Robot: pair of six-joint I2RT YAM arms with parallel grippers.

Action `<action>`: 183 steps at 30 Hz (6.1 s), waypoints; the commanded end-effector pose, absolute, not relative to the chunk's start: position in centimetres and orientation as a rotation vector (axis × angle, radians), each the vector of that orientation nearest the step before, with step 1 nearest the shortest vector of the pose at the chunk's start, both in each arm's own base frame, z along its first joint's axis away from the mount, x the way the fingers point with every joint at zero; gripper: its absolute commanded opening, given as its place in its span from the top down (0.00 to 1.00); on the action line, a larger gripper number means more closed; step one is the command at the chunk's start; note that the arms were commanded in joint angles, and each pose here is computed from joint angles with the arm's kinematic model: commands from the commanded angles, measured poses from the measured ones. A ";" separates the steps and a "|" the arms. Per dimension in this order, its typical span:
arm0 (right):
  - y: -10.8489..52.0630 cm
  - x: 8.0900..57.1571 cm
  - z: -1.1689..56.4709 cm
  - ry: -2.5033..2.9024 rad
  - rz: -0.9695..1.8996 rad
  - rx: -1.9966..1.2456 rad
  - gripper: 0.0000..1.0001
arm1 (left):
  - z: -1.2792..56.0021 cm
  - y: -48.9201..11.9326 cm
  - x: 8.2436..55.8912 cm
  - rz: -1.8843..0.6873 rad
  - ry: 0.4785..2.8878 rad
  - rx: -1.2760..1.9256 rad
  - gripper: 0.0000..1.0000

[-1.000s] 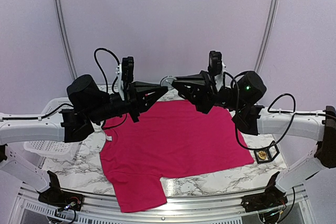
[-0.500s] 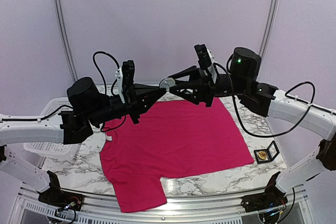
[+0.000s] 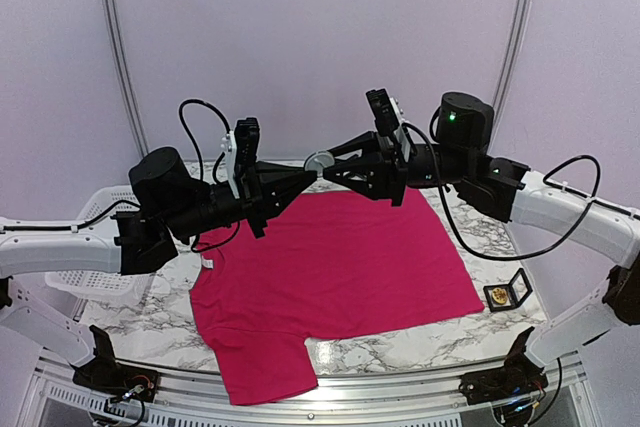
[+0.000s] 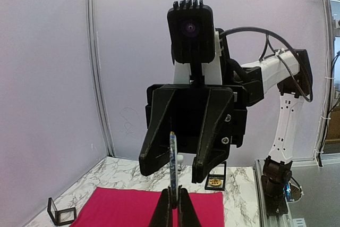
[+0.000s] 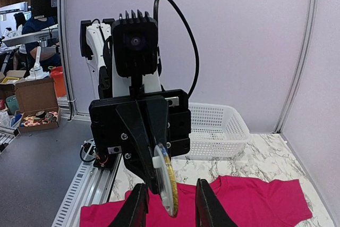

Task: Pin the brooch onto the clothing

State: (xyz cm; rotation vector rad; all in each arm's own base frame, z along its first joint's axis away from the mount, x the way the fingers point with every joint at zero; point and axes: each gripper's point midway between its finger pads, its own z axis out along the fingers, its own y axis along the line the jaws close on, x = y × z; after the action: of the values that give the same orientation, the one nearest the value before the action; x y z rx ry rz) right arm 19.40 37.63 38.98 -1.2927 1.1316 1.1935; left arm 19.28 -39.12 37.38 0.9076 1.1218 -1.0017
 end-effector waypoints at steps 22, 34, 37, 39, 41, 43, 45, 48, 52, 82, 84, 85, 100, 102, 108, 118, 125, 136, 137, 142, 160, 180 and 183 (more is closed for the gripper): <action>38.8 22.2 36.3 1.352 1.119 -1.325 0.93 | 37.0 -39.6 16.0 -0.901 0.949 1.169 1.00; 39.6 22.7 34.9 1.402 1.030 -1.369 0.83 | 37.3 -39.0 16.4 -0.853 0.958 1.152 1.00; 39.6 22.2 34.6 1.396 1.022 -1.402 0.75 | 37.4 -38.6 17.1 -0.825 0.983 1.116 1.00; 39.4 21.2 34.4 1.364 1.041 -1.455 0.67 | 37.5 -38.4 17.6 -0.804 0.999 1.094 1.00; 39.0 19.5 34.5 1.304 1.075 -1.526 0.57 | 37.5 -38.1 18.3 -0.777 1.023 1.067 1.00; 38.6 18.9 34.5 1.287 1.069 -1.554 0.48 | 37.3 -37.8 18.8 -0.761 1.041 1.050 1.00; 38.1 18.6 34.7 1.280 1.048 -1.564 0.40 | 37.2 -37.7 19.0 -0.755 1.050 1.043 1.00; 37.6 18.5 35.6 1.266 1.013 -1.547 0.38 | 37.0 -37.7 19.1 -0.753 1.057 1.047 1.00; 37.2 19.4 37.2 1.262 0.949 -1.477 0.38 | 36.5 -38.0 19.3 -0.749 1.083 1.068 1.00; 38.1 19.6 37.5 1.218 0.986 -1.479 1.00 | 35.6 -38.2 20.0 -0.718 1.235 1.132 1.00; 38.1 19.7 37.5 1.212 0.982 -1.460 1.00 | 35.1 -37.7 21.0 -0.649 1.259 1.106 1.00; 38.2 20.1 37.3 1.216 0.970 -1.439 1.00 | 34.9 -37.5 21.4 -0.620 1.273 1.093 1.00; 39.5 31.1 27.3 1.316 0.401 -1.230 1.00 | 18.8 -27.8 25.9 -0.415 1.893 0.638 0.29; 40.5 31.7 25.3 1.291 0.365 -1.263 1.00 | 14.7 -28.0 25.0 -0.467 2.007 0.623 0.34; 43.6 31.0 20.4 1.134 0.254 -1.389 1.00 | 9.2 -27.3 24.8 -0.441 2.078 0.598 0.37; 47.1 28.7 13.0 1.036 0.244 -1.544 1.00 | 2.5 -26.8 24.0 -0.381 2.210 0.652 0.34; 48.1 27.4 9.3 1.041 0.262 -1.606 1.00 | 1.0 -26.8 23.1 -0.431 2.239 0.658 0.47; 48.9 26.4 6.8 1.043 0.292 -1.607 1.00 | 1.3 -27.6 21.7 -0.546 2.198 0.734 1.00; 49.1 26.3 6.6 1.034 0.275 -1.608 1.00 | 1.6 -27.7 21.7 -0.552 2.185 0.734 1.00; 49.4 26.3 6.4 1.017 0.220 -1.574 1.00 | 3.2 -27.2 22.4 -0.582 2.150 0.702 1.00; 48.1 25.5 5.5 1.111 0.066 -1.410 1.00 | 6.2 -28.3 21.5 -0.796 2.073 0.758 1.00; 49.0 21.6 3.9 1.069 0.308 -1.543 1.00 | 6.0 -27.6 21.9 -0.790 2.082 0.745 1.00; 49.5 20.6 4.5 1.099 0.448 -1.544 1.00 | 5.9 -27.5 22.0 -0.784 2.084 0.739 1.00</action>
State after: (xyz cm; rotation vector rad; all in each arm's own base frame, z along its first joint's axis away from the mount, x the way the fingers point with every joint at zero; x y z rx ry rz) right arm 22.78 48.64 4.95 -1.4892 1.0606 0.2478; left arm 21.92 -27.65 5.45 0.7351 2.1103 -0.7805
